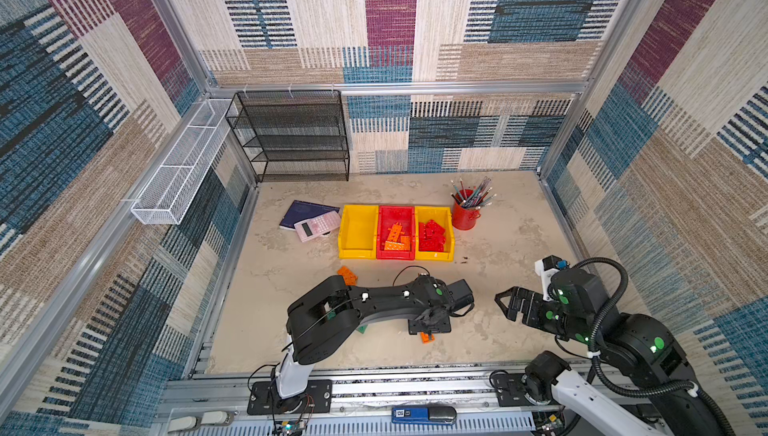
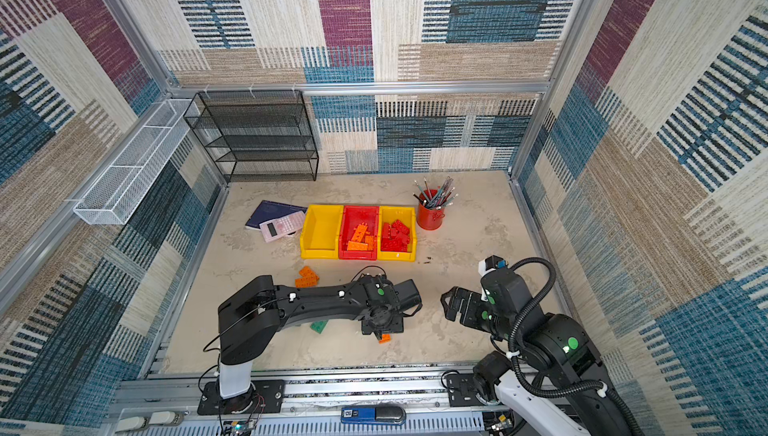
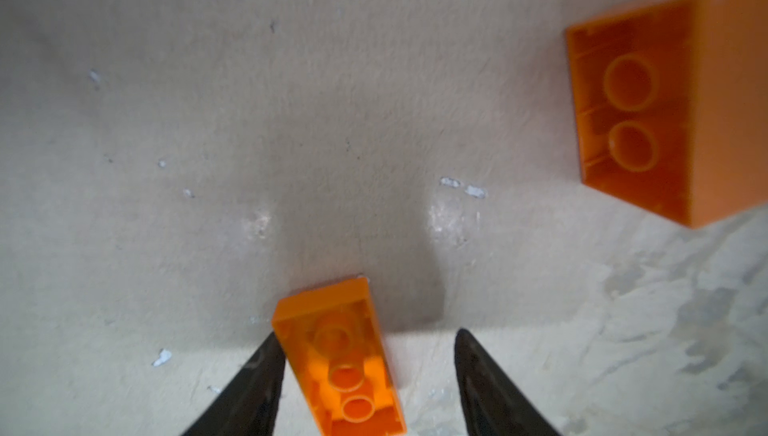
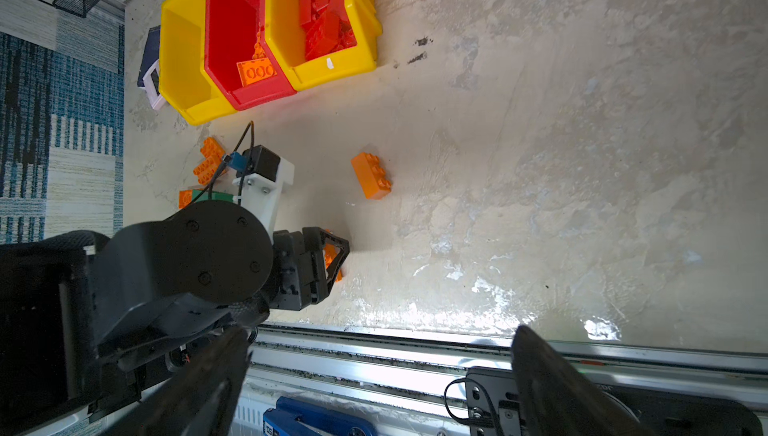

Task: Sort the legos into containers by color
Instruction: 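Lower the left gripper and grasp an orange brick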

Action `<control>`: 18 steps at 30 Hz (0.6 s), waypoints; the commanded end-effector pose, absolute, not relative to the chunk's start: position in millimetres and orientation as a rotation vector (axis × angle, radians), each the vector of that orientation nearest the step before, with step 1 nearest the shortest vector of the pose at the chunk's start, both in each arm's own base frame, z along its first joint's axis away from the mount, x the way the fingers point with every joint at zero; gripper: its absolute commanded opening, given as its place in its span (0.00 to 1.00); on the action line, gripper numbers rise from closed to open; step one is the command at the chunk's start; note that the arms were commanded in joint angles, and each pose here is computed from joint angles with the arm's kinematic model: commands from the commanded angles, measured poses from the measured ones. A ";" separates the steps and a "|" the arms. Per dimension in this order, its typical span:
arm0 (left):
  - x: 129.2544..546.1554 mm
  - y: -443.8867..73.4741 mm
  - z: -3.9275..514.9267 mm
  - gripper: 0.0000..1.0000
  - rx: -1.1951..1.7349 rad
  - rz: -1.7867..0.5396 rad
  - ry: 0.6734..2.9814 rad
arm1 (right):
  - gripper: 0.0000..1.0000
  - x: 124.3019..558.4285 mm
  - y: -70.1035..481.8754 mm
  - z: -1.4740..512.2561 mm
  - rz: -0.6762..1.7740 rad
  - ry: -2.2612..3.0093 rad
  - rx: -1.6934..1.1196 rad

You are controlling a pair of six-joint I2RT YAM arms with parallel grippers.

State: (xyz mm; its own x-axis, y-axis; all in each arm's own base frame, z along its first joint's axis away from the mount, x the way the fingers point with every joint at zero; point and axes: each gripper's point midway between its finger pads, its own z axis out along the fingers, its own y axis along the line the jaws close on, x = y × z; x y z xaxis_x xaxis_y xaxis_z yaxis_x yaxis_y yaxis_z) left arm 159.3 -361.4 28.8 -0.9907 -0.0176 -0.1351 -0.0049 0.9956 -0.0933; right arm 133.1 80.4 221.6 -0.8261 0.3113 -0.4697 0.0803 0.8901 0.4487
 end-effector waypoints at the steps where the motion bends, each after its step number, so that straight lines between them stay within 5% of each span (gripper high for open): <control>1: 154.7 -356.3 28.9 0.64 -0.023 -0.092 3.029 | 1.00 135.5 79.3 220.4 0.552 2.496 0.284; 6: 149.7 -353.9 20.0 0.59 -0.018 -0.050 3.068 | 0.99 138.0 83.2 214.9 0.558 2.504 0.268; 18: 151.1 -329.6 32.2 0.18 -0.013 -0.010 3.062 | 1.00 154.9 88.0 234.6 0.545 2.460 0.255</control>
